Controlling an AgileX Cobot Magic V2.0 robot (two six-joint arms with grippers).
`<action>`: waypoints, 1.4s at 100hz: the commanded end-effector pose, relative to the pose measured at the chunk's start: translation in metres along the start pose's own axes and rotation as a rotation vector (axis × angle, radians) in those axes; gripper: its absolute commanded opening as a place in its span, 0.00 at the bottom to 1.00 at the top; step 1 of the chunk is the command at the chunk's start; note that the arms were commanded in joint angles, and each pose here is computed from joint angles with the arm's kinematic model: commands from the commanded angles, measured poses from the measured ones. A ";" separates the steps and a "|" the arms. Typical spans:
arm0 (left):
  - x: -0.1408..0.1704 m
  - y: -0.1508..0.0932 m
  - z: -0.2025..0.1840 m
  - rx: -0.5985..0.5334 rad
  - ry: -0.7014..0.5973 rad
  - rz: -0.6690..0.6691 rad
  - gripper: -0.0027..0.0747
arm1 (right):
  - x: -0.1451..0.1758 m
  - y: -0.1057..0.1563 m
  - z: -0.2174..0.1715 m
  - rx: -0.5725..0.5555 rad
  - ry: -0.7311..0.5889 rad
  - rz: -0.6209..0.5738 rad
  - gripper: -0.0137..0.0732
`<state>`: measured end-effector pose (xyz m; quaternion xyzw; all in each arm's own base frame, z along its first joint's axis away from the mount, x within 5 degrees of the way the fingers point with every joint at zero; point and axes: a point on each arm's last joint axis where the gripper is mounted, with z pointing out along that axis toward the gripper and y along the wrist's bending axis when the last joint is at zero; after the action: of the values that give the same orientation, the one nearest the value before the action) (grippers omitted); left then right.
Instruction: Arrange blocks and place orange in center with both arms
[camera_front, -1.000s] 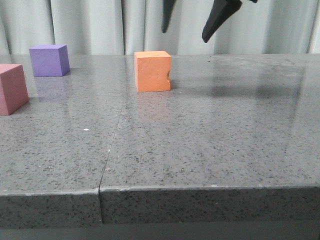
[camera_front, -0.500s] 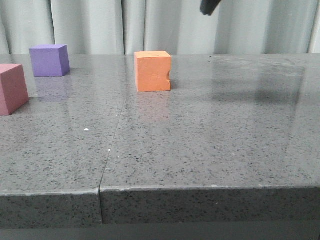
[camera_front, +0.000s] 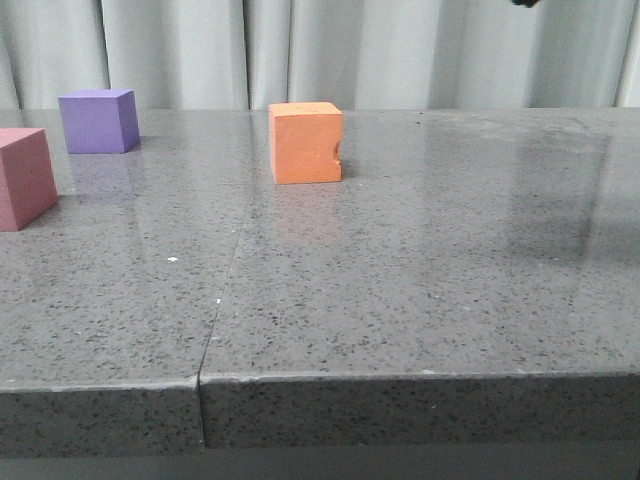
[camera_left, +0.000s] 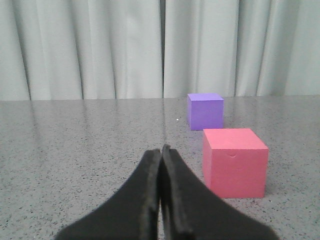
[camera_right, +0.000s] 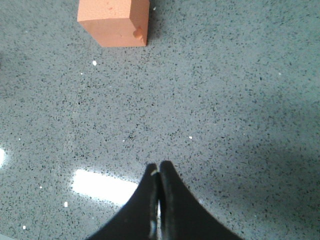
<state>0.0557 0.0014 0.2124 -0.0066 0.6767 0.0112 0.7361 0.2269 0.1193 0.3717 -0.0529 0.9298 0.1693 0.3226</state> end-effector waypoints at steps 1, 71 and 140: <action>0.004 0.000 -0.001 -0.002 -0.070 -0.007 0.01 | 0.003 -0.002 -0.025 -0.048 -0.182 -0.027 0.08; 0.001 0.001 -0.002 -0.004 -0.101 -0.036 0.01 | 0.142 -0.056 -0.067 -0.171 -0.568 -0.044 0.08; -0.085 -0.002 -0.014 0.031 -0.088 -0.113 0.01 | 0.172 -0.068 -0.081 -0.184 -0.654 -0.068 0.08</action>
<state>0.0404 -0.0011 0.2679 -0.0330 0.6607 -0.0359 0.7491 0.0572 0.0293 0.2912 -0.0509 0.7861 0.2439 0.5656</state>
